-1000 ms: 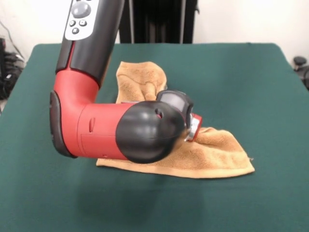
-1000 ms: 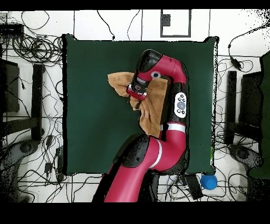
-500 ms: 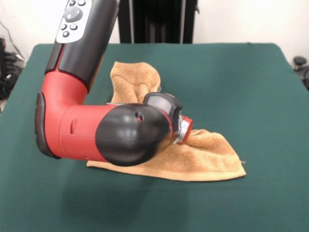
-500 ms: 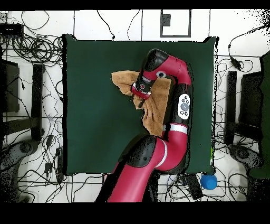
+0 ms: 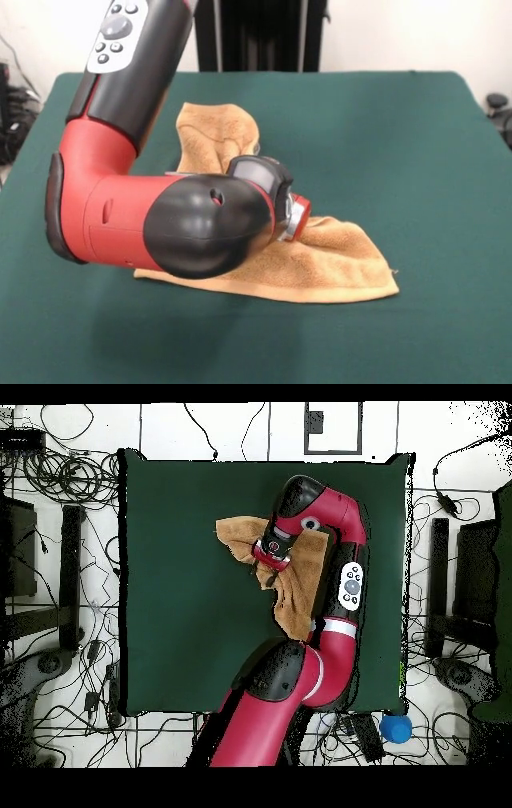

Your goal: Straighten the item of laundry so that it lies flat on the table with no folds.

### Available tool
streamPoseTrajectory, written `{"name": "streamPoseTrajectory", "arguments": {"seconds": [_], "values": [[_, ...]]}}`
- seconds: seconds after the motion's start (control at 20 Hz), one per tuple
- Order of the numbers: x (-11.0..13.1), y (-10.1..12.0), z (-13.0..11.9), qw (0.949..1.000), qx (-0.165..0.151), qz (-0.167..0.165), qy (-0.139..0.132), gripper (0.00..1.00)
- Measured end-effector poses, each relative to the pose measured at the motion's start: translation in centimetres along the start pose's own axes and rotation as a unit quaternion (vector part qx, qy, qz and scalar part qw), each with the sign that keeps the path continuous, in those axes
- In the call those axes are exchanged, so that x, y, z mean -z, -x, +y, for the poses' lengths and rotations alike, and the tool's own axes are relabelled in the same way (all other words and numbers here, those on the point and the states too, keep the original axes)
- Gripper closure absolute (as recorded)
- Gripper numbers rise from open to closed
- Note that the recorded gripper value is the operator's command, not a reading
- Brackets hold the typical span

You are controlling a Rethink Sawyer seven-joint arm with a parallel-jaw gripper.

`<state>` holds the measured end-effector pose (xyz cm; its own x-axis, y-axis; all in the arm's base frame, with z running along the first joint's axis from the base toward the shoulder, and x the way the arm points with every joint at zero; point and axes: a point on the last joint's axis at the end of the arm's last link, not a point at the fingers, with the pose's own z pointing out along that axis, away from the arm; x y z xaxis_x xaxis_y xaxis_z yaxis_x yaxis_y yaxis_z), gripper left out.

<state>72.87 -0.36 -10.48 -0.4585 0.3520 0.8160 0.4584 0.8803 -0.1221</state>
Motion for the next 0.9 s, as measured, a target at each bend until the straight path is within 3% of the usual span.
{"name": "streamPoseTrajectory", "arguments": {"seconds": [0.45, 0.9], "values": [[0.33, 0.55, -0.55, 0.9999, 0.003, 0.009, 0.004, 0.0], [0.79, 1.05, -0.66, 0.9996, 0.019, 0.016, -0.011, 0.0]]}}
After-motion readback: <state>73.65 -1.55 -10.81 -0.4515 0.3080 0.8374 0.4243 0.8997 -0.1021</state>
